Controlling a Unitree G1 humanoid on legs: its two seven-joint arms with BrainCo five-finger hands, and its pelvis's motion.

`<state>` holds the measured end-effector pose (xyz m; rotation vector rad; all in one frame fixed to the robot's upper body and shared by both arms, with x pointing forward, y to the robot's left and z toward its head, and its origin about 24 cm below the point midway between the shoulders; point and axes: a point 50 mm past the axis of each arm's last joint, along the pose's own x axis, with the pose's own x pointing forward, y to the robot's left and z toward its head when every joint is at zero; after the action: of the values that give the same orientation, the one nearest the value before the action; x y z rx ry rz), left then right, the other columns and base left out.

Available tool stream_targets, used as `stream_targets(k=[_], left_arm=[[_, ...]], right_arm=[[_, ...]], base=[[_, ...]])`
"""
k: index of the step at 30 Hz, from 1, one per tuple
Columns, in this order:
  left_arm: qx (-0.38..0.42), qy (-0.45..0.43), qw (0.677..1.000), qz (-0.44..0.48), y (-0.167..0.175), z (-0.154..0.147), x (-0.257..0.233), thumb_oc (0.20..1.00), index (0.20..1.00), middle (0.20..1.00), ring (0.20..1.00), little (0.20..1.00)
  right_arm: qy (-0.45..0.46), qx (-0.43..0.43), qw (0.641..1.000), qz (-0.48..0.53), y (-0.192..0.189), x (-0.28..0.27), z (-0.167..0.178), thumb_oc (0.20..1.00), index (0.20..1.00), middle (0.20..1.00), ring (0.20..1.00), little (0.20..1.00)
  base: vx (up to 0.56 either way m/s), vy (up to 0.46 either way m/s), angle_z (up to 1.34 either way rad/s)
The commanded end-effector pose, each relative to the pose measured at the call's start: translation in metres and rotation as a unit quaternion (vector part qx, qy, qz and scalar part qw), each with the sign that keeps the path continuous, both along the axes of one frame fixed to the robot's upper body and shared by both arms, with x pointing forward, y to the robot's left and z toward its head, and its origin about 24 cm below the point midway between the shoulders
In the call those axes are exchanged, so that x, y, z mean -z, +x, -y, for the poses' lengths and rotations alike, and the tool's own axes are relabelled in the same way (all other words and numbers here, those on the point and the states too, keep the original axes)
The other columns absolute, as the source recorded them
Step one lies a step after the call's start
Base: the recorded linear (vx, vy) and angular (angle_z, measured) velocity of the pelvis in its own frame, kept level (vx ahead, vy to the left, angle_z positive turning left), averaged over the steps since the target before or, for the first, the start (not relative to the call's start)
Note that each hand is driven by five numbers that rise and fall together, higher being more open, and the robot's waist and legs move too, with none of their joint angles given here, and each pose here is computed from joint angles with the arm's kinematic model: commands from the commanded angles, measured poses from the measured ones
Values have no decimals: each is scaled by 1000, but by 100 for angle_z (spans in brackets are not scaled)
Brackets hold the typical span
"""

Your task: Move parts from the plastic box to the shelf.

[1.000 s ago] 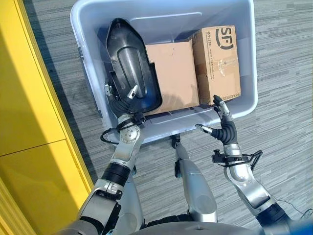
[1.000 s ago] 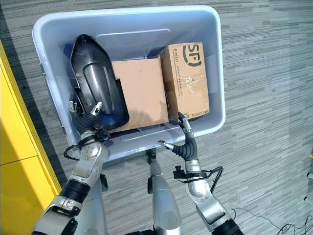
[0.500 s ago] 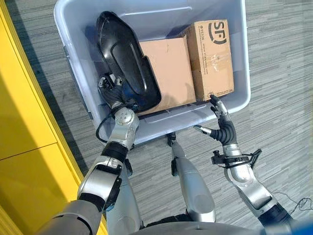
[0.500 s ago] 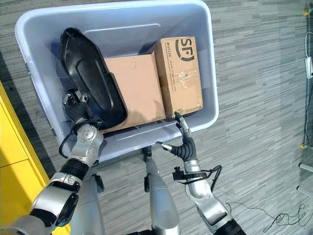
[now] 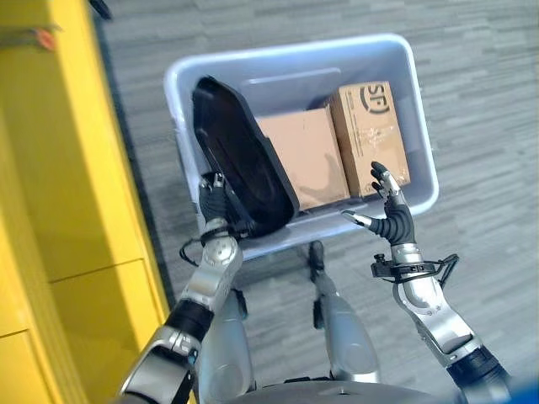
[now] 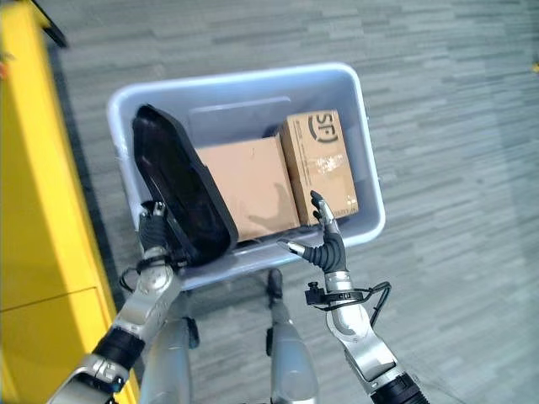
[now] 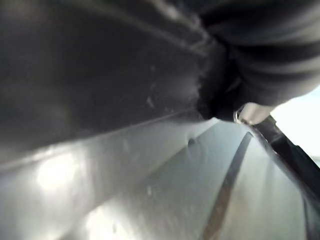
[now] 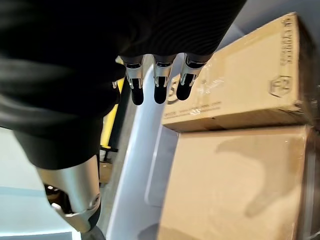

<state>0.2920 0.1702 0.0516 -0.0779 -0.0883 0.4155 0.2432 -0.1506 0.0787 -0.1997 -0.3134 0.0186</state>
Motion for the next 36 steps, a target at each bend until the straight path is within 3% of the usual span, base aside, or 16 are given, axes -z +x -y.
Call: stream_targets(k=[1,14,22,23,28,36], left_arm=[[-23,56,994,88,10,-27,-36,200,200,200,200,200],[60,130,964,223,-37,-44,-86,200,200,200,200,200],[104,139,965,195,-56,-47,-77,200,200,200,200,200],[87,167,960,207,-59,-51,-84,200,200,200,200,200],[64,137,967,204,-68,-58,-78,200,200,200,200,200],[85,122,967,209,-66,-47,-76,200,200,200,200,200]], right_arm=[[5,13,1000,12,0,-2,11,1000,1000,1000,1000,1000],[-1,-19,999,-43,-2,18,17,1000,1000,1000,1000,1000],[8,-51,996,-73,-2,27,10,1000,1000,1000,1000,1000],[9,-64,996,-59,4,20,4,1000,1000,1000,1000,1000],[18,-85,996,7,29,-10,-14,1000,1000,1000,1000,1000],[-14,-95,995,29,25,-15,-18,1000,1000,1000,1000,1000]], base=[[53,13,0],[73,-5,6],[4,-104,5],[-76,-190,29],[-217,-289,29],[-300,-177,127]])
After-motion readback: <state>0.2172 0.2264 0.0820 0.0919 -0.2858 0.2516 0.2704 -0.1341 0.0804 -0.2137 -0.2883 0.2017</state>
